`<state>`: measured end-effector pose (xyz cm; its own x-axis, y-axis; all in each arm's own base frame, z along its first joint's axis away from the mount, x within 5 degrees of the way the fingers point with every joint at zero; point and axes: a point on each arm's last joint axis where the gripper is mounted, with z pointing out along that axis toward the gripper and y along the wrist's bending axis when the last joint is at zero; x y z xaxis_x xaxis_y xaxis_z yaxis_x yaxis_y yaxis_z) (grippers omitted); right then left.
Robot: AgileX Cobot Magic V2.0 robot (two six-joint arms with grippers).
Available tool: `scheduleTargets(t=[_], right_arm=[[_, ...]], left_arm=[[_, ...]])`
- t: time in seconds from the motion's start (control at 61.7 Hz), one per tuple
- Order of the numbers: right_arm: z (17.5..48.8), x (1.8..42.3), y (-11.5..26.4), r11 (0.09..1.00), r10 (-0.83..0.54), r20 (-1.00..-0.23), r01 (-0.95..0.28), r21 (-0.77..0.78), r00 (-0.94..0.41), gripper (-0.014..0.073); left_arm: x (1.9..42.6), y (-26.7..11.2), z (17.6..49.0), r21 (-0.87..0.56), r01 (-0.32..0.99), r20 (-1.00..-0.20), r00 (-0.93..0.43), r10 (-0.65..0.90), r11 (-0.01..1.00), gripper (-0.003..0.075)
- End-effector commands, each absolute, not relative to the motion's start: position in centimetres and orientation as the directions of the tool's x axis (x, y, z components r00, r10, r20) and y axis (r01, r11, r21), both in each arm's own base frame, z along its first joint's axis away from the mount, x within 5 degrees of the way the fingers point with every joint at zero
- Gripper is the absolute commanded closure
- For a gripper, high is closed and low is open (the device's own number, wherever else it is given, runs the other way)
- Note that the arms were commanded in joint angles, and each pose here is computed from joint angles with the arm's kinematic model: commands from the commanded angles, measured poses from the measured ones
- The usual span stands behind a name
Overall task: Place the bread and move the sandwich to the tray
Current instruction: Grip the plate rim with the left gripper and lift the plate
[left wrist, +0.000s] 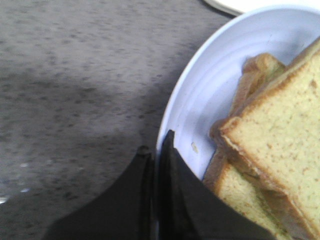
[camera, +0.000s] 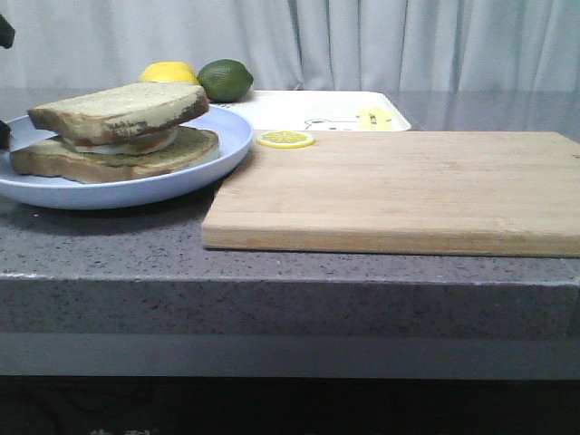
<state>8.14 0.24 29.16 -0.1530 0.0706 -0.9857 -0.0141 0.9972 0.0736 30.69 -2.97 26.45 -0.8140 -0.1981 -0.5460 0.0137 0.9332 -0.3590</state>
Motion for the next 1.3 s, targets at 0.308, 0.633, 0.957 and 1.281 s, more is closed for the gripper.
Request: scheduleTargets(t=[0.308,0.633,0.957,1.281], right_arm=[[30.7,8.2,0.1,0.998,0.063,-0.997,-0.004,0.063,-0.050,0.0657],[30.7,8.2,0.1,0.998,0.063,-0.997,-0.004,0.063,-0.051,0.0657],[30.7,8.2,0.1,0.998,0.063,-0.997,-0.004,0.063,-0.051,0.0657],[30.7,8.2,0.1,0.998,0.063,-0.997,-0.004,0.063,-0.051,0.0657]], left_arm=[[30.6,-2.3,28.7,-0.469,-0.006,-0.553,-0.777,-0.299,0.883,0.0739],[30.2,-0.9,29.8,-0.625,0.043,-0.509,-0.779,-0.365,0.780,0.0739],[30.2,-0.5,30.6,-0.718,0.049,-0.474,-0.765,-0.437,0.695,0.0739],[31.7,-0.7,35.1,-0.726,0.153,-0.538,-0.733,-0.417,0.670,0.0739]])
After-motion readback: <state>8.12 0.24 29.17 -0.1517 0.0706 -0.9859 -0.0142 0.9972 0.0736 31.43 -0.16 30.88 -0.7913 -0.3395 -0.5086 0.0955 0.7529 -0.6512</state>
